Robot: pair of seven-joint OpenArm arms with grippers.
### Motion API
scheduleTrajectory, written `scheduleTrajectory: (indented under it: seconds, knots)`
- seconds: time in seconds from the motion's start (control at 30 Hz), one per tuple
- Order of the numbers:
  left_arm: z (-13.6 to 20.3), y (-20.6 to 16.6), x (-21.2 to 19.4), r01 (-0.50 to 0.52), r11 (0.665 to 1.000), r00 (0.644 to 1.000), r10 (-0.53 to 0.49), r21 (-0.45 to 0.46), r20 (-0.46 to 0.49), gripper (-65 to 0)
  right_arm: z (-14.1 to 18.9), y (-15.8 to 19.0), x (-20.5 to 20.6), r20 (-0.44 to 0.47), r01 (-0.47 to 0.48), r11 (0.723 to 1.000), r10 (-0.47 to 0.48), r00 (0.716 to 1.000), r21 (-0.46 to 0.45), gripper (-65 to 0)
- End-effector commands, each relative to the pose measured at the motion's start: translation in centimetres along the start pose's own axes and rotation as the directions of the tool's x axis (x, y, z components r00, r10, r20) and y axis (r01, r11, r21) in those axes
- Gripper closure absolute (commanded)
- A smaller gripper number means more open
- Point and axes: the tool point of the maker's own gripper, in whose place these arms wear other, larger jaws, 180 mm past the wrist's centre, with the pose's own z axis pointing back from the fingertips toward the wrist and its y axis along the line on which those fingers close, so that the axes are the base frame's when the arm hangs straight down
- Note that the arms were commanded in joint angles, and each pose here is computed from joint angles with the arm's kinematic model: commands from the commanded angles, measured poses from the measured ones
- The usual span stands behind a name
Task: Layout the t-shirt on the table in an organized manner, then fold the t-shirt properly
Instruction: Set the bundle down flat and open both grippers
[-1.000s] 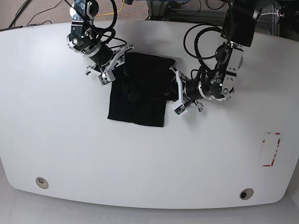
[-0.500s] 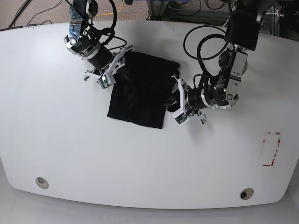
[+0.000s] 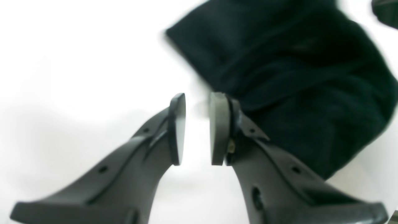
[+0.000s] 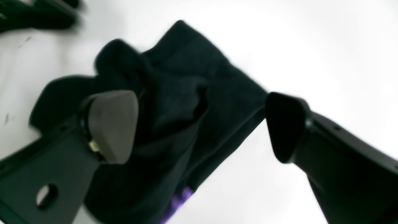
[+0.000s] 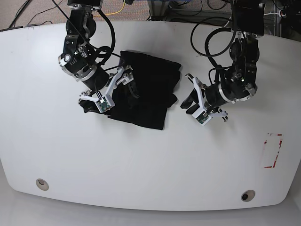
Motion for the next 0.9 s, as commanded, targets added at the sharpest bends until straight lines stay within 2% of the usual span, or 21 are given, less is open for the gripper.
scheduleTrajectory:
  seconds: [0.0,0.27,0.53,0.6,0.67,0.73,0.77,0.8,0.87]
  knots:
    - [1.6,1.3,1.3,-0.011,0.999,0.998,0.008,0.047,0.069,-11.9,-0.8,0.8,1.1,0.034,-0.002,0.999,0.001,0.999,0.037,-63.9]
    - [4.6,4.4,-1.0,-0.098,0.982,0.994,0.087,0.163,0.071,-11.9,-2.8,3.3,-0.6,-0.023,0.010,0.991,-0.007,1.000,0.131,-63.9]
    - [5.8,5.5,-2.3,-0.112,0.973,0.993,0.104,0.203,0.053,-11.9,-4.1,4.5,-2.4,-0.074,0.040,0.983,-0.027,0.997,0.177,-63.4]
    - [5.9,5.4,-2.8,-0.113,0.973,0.993,0.107,0.202,0.039,-11.9,-4.5,4.6,-2.9,-0.084,0.054,0.981,-0.039,0.996,0.184,-61.5]
    - [5.9,5.3,-3.0,-0.114,0.973,0.993,0.109,0.201,0.034,-11.9,-4.8,4.7,-3.3,-0.083,0.070,0.979,-0.055,0.995,0.190,-55.3]
    - [6.0,5.3,-3.2,-0.116,0.973,0.993,0.111,0.201,0.033,-11.9,-5.1,4.6,-3.0,-0.065,0.077,0.978,-0.065,0.996,0.194,-40.4]
    - [5.9,5.2,-3.2,-0.116,0.973,0.993,0.112,0.200,0.032,-11.9,-5.1,4.6,-3.0,-0.064,0.077,0.978,-0.065,0.996,0.194,-37.3]
    - [6.0,5.3,-3.2,-0.119,0.972,0.993,0.115,0.204,0.034,-11.9,-5.1,4.6,-3.0,-0.062,0.077,0.978,-0.066,0.996,0.194,-27.6]
    - [6.0,5.3,-3.2,-0.120,0.972,0.993,0.116,0.203,0.035,-11.9,-5.1,4.6,-2.9,-0.060,0.075,0.978,-0.064,0.996,0.193,-14.3]
